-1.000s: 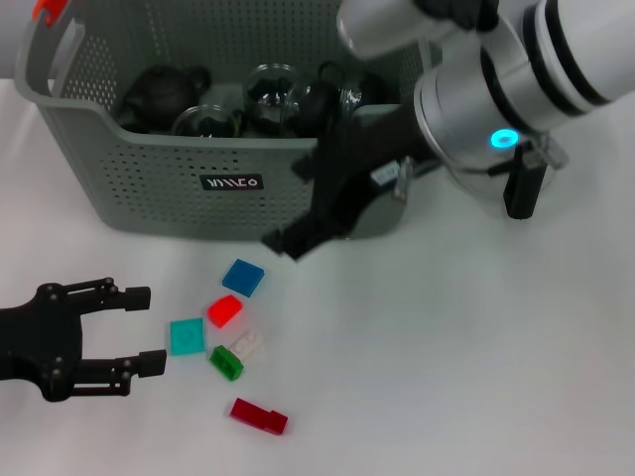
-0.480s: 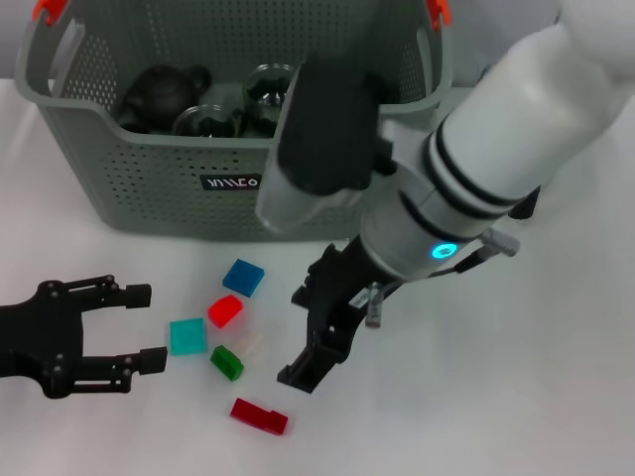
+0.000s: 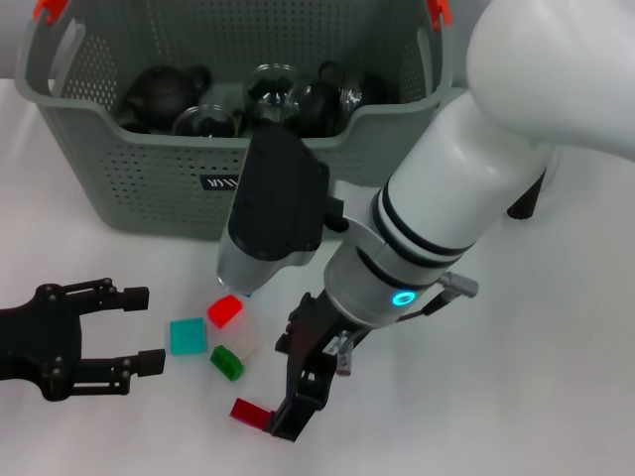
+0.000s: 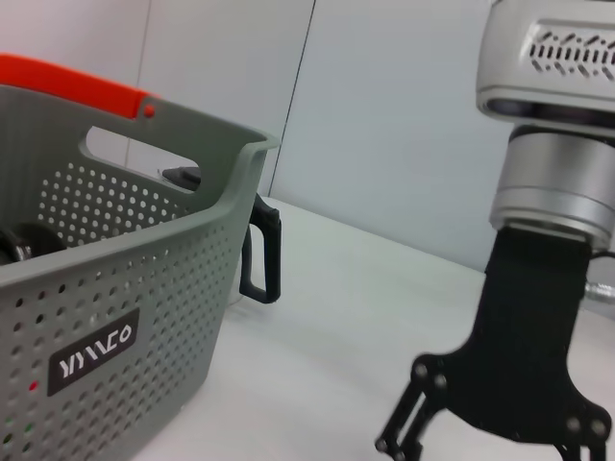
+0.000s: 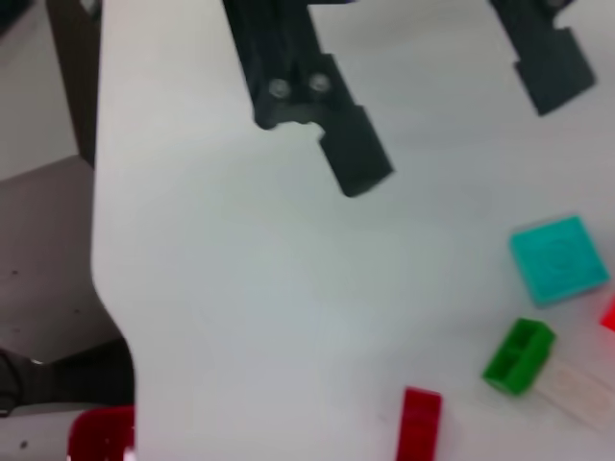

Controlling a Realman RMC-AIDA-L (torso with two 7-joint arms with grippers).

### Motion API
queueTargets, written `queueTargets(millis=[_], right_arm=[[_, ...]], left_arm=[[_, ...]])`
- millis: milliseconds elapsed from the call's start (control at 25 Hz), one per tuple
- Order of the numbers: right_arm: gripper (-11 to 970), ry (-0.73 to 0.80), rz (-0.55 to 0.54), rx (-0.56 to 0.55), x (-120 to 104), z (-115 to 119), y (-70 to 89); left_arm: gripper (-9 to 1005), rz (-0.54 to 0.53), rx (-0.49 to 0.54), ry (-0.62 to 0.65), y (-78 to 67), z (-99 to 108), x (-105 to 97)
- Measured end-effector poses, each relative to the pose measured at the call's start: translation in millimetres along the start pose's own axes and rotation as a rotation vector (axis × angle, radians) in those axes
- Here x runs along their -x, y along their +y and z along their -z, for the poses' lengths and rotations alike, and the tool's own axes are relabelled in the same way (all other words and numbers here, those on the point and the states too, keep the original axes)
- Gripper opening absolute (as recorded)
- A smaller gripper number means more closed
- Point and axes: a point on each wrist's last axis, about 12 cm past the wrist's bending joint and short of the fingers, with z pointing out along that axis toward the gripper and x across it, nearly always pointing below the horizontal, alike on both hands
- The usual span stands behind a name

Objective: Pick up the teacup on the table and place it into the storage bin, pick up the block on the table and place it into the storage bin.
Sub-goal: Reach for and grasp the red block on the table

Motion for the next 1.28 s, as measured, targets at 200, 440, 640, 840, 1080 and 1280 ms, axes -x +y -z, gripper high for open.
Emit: queueTargets(millis=[200,440,640,840,1080,1280], right_arm=[[866,-0.003,0.002,0.024,0,-7,4.8],[853,0.000,0.006,0.034,-2,-15,8.3],[841,-0.005,0.015,0.032,-3,-20,10.7],[830,-0.006,0.010,0.032,-3,-21,11.6],[709,0.001,-0.002,0.028,-7,-26,10.5],[649,-0.014,-0.003,0.001,-9,-33,7.8]], left_arm=[[829,-0.001,-0.001,-0.001,0.2,-1,0],[829,0.000,-0.001,-0.002,-0.3,-1,-1],[830,0.001,-0.002,-0.002,-1.0,0,-1],[830,-0.002,-0.003,-0.002,-1.0,0,-1],[830,-0.003,-0.006,-0.002,-1.1,0,0],[830,-0.003,-0.004,-0.002,-0.5,-1,0]])
